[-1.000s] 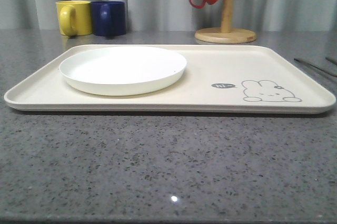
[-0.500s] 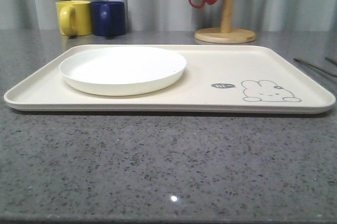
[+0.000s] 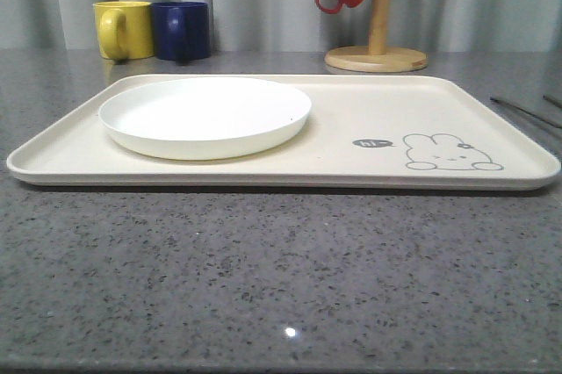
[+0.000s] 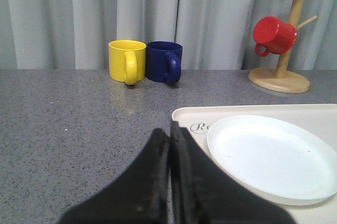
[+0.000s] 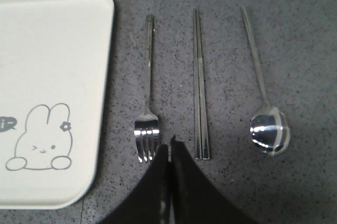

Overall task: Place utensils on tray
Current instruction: 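Release the plate and raise the left gripper away, then lower the right gripper onto the silver fork and grasp it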

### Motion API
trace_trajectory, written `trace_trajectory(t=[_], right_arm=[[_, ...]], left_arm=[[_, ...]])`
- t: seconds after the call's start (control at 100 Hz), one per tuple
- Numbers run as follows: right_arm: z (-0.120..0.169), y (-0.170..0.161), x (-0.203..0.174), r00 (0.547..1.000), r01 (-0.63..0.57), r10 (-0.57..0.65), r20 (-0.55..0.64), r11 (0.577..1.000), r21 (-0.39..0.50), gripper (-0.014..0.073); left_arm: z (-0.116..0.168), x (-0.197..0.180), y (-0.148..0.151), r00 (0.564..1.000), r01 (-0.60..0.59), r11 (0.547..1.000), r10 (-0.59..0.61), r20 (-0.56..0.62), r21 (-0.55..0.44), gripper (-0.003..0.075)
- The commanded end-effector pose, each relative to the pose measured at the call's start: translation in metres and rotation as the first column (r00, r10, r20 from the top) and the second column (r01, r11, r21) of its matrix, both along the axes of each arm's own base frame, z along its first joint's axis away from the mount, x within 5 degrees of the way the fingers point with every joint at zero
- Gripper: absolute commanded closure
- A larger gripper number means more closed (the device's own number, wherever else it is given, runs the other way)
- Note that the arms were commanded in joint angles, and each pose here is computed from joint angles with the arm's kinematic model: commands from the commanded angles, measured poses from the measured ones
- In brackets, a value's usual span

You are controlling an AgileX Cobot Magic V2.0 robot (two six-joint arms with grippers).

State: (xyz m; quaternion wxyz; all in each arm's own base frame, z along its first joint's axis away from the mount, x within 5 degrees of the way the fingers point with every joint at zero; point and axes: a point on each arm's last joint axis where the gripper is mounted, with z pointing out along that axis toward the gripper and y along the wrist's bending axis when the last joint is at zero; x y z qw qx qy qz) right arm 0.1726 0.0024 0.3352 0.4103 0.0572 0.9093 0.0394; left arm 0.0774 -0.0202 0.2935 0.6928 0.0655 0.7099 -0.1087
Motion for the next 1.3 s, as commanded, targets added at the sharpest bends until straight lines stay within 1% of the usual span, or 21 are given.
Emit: trace_trajectory(t=[0.0,0.05,0.12,0.19,0.27,0.39,0.45,0.53,0.65,0.88,0.98,1.1,1.29], right_arm=[[0.007,0.001,0.010,1.000,-0.006,0.006,0.024,1.000,-0.002,0.0502],[0.003,0.001,0.012,1.000,-0.007,0.007,-0.010,1.000,-0.002,0.0391],[-0.001,0.001,0.013,0.999,-0.008,0.008,-0.042,1.000,0.002,0.0267],[-0.002,0.001,0.013,0.998,-0.009,0.009,-0.060,1.000,0.009,0.0207],[-0.001,0.002,0.013,0.998,-0.010,0.011,-0.066,1.000,0.015,0.0219],[0.008,0.002,0.023,0.991,-0.034,0.034,-0.129,0.999,0.001,0.0230],[0.011,0.003,0.035,0.985,-0.041,0.041,-0.165,0.999,0.000,0.0232],[0.018,0.003,0.052,0.982,-0.044,0.044,-0.183,0.999,0.005,0.0232],[0.018,0.005,0.078,0.974,-0.050,0.051,-0.221,0.999,0.011,0.0232],[0.006,0.020,0.124,0.954,-0.120,0.116,-0.277,0.993,0.002,0.0232],[-0.004,0.023,0.142,0.941,-0.129,0.123,-0.316,0.992,0.003,0.0232],[-0.018,0.024,0.157,0.926,-0.129,0.122,-0.356,0.992,0.004,0.0232],[-0.041,0.024,0.170,0.900,-0.131,0.121,-0.418,0.991,0.005,0.0235]], left_arm=[[0.014,0.000,0.002,0.996,-0.023,0.999,0.025,0.082,-0.030,0.0738],[0.014,0.000,0.002,0.996,-0.023,0.999,0.025,0.082,-0.030,0.0738],[0.014,0.000,0.002,0.996,-0.023,0.999,0.025,0.082,-0.030,0.0738],[0.014,0.000,0.002,0.996,-0.023,0.999,0.025,0.082,-0.030,0.0738],[0.014,0.000,0.002,0.996,-0.023,0.999,0.025,0.082,-0.030,0.0738],[0.014,0.000,0.002,0.996,-0.023,0.999,0.025,0.082,-0.030,0.0738],[0.014,0.000,0.002,0.996,-0.023,0.999,0.025,0.082,-0.030,0.0738],[0.014,0.000,0.002,0.996,-0.023,0.999,0.025,0.082,-0.030,0.0738],[0.014,0.000,0.002,0.996,-0.023,0.999,0.025,0.082,-0.030,0.0738],[0.014,0.000,0.002,0.996,-0.023,0.999,0.025,0.082,-0.030,0.0738],[0.014,0.000,0.002,0.996,-0.023,0.999,0.025,0.082,-0.030,0.0738],[0.014,0.000,0.002,0.996,-0.023,0.999,0.025,0.082,-0.030,0.0738],[0.014,0.000,0.002,0.996,-0.023,0.999,0.025,0.082,-0.030,0.0738]])
